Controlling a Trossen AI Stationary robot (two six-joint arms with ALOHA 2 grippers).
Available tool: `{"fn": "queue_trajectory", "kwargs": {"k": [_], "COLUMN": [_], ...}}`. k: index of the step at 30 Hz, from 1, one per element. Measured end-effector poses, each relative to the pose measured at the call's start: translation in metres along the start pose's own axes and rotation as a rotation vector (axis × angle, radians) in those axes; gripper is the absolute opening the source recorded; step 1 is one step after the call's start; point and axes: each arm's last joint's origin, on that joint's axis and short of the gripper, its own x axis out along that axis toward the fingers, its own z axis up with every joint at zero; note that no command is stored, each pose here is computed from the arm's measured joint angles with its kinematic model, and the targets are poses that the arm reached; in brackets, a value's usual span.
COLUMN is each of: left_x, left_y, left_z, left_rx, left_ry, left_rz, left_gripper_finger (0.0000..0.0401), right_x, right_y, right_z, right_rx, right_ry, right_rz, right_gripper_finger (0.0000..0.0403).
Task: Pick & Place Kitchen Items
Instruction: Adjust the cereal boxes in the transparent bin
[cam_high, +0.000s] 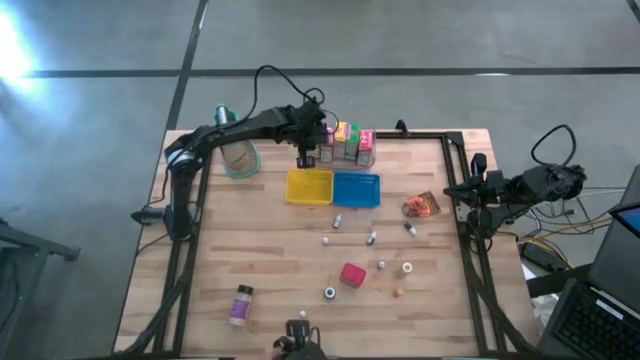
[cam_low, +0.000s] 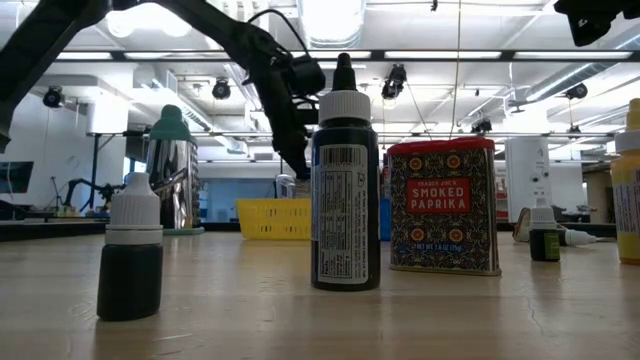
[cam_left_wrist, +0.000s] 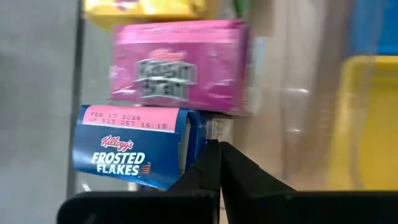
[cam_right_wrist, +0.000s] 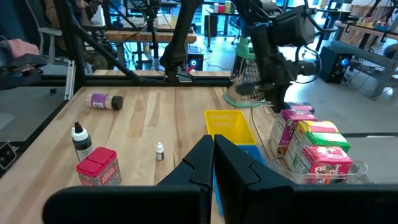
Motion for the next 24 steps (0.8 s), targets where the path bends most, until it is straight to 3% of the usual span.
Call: {"fn": "queue_trajectory", "kwargs": {"k": [3,7,12,19,24], "left_x": [0.001,-0.002,-0.011,-0.007,-0.002], "left_y": [-0.001,-0.01,-0.018,-0.027,-0.023], "left_z": [-0.001,-0.003,0.009,0.022,0.023], "left_rx": [-0.001,0.012,0.047,0.112,0.112], "left_ry": [0.005,0.029,-0.088,-0.153,-0.127], "left_rz": [-0.019,-0.145,-0.255,-0.234,-0.14], "left_gripper_finger": [0.0001,0.0001,0.0001,0.0001,0.0], "right_x": [0.0,0.0,0.0,0.0,0.0], "right_y": [0.0,0.0,0.0,0.0,0.0], "right_z": [0.0,0.0,0.0,0.0,0.0], "right_rx": [0.0,0.0,0.0,0.0,0.0], "right_ry": [0.0,0.0,0.0,0.0,0.0], "right_rz": [0.0,0.0,0.0,0.0,0.0], "right_gripper_finger": [0.0008,0.0008,0.0008,0.0008,0.0008]}}
